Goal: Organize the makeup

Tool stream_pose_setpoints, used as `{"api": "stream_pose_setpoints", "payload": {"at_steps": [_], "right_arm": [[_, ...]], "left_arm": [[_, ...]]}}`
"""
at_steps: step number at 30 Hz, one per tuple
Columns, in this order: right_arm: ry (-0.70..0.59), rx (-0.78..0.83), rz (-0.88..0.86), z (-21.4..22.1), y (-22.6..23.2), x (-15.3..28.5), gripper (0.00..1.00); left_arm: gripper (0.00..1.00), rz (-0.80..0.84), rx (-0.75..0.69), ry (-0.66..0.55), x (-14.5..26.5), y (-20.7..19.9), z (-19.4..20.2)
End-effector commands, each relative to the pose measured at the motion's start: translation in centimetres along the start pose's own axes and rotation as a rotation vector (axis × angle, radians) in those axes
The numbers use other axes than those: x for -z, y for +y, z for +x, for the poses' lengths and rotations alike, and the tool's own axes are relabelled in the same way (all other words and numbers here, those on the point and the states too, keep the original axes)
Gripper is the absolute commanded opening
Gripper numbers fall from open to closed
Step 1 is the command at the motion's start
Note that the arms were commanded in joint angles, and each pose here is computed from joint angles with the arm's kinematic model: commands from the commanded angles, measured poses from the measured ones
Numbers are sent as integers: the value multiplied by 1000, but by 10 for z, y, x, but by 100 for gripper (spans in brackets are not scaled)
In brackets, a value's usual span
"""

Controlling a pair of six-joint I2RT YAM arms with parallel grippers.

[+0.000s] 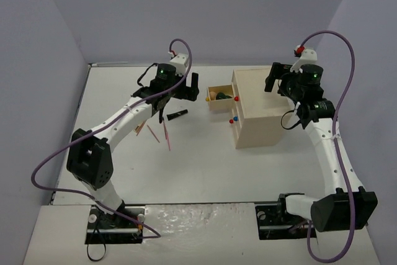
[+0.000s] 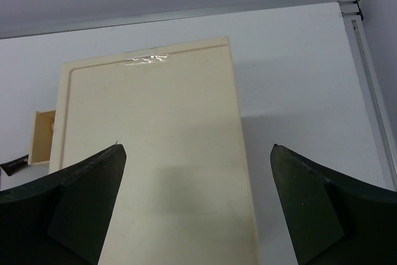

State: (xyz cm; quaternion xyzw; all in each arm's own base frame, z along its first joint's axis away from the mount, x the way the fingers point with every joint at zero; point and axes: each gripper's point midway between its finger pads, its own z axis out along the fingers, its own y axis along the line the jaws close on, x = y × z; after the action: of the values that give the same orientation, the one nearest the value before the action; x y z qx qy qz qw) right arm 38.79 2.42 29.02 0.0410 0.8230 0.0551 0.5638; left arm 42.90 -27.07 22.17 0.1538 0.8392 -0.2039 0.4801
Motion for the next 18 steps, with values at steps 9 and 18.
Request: {"api": "stream_pose_setpoints", "payload": {"at_steps": [9, 18], "right_arm": [[59, -85, -229, -5, 16, -33, 100], [95, -74, -268, 7, 21, -40, 100]], "left_arm": [[95, 316, -270, -79, -35, -23, -5], [97, 384, -371, -91, -62, -29, -8]]}}
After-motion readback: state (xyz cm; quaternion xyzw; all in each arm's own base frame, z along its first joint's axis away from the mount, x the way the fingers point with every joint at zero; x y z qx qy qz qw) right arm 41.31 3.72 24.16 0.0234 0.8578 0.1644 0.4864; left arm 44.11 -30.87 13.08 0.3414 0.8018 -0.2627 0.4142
